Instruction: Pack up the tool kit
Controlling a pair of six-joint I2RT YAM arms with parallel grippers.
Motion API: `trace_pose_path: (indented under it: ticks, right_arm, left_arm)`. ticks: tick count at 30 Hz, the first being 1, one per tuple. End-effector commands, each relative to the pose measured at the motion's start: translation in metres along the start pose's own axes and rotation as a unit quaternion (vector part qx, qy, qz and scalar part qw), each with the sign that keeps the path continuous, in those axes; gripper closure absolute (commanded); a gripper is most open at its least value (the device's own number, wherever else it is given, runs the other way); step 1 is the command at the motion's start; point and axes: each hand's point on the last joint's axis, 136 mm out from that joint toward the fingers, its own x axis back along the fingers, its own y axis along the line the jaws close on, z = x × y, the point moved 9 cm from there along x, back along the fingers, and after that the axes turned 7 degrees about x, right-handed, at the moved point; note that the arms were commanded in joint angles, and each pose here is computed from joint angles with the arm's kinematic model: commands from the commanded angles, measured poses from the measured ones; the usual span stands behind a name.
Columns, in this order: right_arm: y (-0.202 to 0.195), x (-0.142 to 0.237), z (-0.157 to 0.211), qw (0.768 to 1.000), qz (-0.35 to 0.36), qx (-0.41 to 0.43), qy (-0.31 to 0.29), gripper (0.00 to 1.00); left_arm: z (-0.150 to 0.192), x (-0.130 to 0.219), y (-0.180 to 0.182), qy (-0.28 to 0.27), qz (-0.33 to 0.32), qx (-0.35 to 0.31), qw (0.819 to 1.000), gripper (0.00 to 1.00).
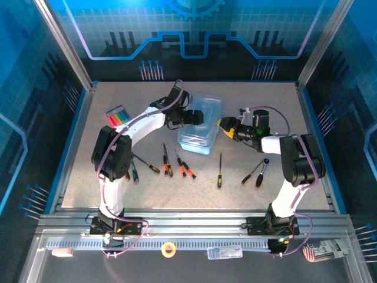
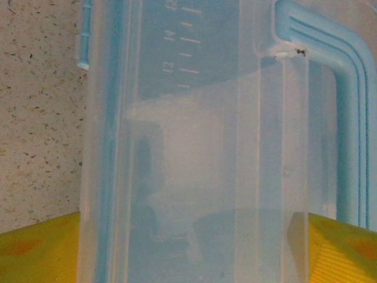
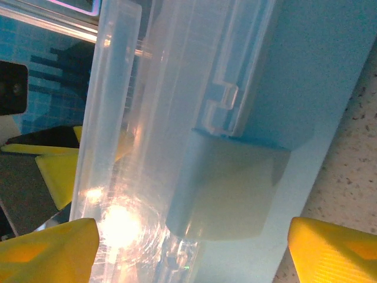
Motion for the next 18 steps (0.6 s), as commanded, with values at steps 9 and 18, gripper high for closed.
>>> trace_pose_path:
  ticks: [9, 18]
  right_arm:
    - [-0.005, -0.008, 0.007, 0.999, -0.039, -0.015, 0.001, 0.16]
    - [-0.009, -0.019, 0.011, 0.998, -0.058, -0.032, 0.004, 0.16]
  left_arm:
    - [0.03, -0.016, 0.032, 0.079, -0.04, 0.019, 0.996, 0.18]
    - [0.035, -0.018, 0.035, 0.084, -0.032, 0.025, 0.996, 0.18]
